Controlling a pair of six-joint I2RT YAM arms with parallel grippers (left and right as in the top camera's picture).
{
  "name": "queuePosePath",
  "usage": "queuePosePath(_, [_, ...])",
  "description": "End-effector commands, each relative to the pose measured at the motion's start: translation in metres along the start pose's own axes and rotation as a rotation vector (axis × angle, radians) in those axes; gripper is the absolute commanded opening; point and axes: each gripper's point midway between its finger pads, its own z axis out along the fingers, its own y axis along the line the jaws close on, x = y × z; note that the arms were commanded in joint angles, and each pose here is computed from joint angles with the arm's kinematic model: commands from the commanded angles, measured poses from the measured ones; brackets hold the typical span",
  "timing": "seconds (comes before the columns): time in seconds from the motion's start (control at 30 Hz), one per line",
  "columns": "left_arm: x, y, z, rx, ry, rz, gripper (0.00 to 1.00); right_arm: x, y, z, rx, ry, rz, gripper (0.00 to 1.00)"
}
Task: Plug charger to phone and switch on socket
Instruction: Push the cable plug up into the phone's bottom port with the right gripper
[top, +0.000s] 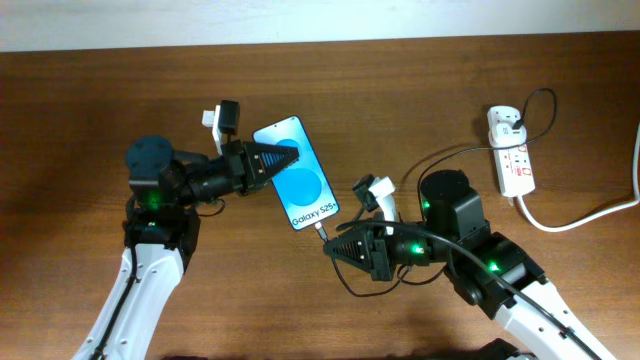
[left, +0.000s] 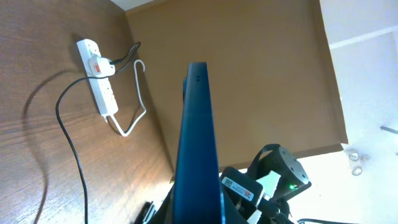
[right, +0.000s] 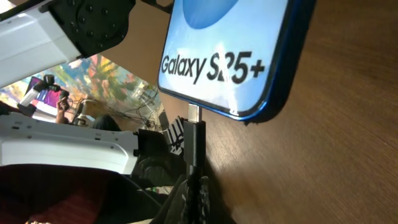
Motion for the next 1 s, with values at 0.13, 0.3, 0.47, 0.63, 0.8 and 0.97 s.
queuePosePath(0.13, [0.006,-0.014,-0.001,0.034,0.054,0.049,0.00,-0.006,0.004,0.000,-0.004,-0.020,-0.020,0.04])
queuePosePath(0.3, [0.009,-0.015,-0.002,0.040,0.072,0.049,0.00,-0.008,0.005,0.000,-0.007,-0.027,-0.018,0.04])
queuePosePath(0.47, [0.025,-0.020,0.012,0.065,0.126,0.127,0.00,-0.021,0.011,-0.001,-0.030,-0.073,-0.030,0.04])
queuePosePath(0.63, [0.041,-0.025,0.019,0.093,0.191,0.153,0.00,-0.031,0.010,-0.002,-0.012,-0.113,-0.053,0.04])
queuePosePath(0.8, [0.071,-0.033,0.010,0.173,0.362,0.204,0.00,-0.043,0.013,-0.004,-0.010,-0.163,-0.104,0.04])
queuePosePath(0.97, [0.082,-0.035,0.005,0.205,0.424,0.216,0.00,-0.060,0.020,-0.007,-0.016,-0.233,-0.149,0.04])
